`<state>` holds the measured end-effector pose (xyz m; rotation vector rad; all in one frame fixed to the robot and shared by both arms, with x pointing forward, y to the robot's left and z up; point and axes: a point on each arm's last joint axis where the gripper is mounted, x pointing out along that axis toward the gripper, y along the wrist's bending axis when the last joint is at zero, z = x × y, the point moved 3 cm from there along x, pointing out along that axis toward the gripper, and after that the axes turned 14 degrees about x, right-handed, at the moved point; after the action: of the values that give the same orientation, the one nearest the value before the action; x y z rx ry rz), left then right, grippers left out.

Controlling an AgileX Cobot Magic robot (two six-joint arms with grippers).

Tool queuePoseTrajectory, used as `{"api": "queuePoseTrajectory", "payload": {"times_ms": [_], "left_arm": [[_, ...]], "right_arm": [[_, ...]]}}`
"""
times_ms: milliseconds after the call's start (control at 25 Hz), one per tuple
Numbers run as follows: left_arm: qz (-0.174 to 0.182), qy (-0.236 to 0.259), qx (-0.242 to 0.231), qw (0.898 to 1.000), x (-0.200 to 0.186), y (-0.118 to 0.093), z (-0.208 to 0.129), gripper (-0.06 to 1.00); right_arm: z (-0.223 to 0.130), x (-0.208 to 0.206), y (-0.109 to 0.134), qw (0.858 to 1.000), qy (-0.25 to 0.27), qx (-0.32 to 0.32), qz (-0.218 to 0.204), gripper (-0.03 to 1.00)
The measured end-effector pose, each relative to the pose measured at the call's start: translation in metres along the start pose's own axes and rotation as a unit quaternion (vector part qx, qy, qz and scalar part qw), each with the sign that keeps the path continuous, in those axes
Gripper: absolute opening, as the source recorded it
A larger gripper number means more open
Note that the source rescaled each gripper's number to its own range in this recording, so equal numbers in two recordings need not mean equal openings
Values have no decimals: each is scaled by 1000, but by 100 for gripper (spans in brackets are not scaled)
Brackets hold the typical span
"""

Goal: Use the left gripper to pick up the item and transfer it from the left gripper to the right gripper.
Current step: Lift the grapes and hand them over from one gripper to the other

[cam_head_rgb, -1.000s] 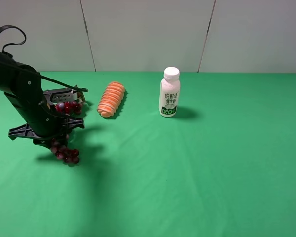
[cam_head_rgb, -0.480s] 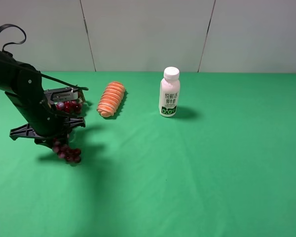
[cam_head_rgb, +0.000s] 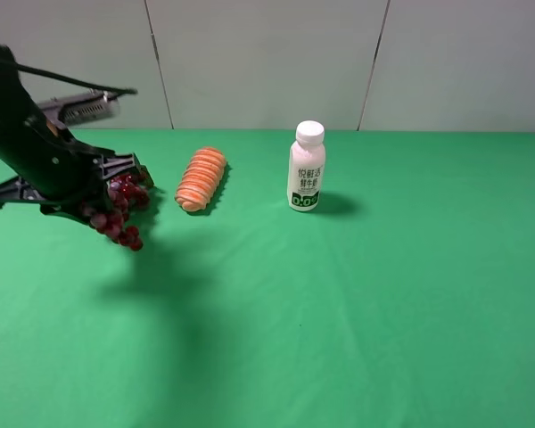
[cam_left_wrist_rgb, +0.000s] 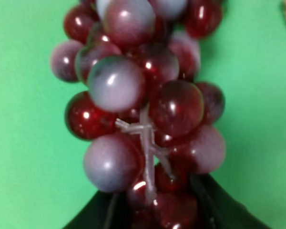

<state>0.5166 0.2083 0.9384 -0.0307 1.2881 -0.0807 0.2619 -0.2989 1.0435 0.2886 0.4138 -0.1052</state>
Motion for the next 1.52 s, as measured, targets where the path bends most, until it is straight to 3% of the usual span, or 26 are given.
{"api": "queuePoseTrajectory", "payload": {"times_ms": [280, 720, 1200, 1520], "left_arm": [[-11, -40, 8, 999, -57, 4, -10, 2], [-19, -50, 31, 998, -119, 12, -38, 2], [-105, -37, 108, 988, -164, -11, -33, 2], [-166, -21, 178, 970, -169, -25, -41, 2]], "right_arm": [[0, 0, 0, 1000, 0, 0, 0, 100], [0, 0, 0, 1000, 0, 0, 0, 100], [0, 0, -1, 1000, -1, -3, -4, 100], [0, 0, -1, 1000, -1, -3, -4, 100]]}}
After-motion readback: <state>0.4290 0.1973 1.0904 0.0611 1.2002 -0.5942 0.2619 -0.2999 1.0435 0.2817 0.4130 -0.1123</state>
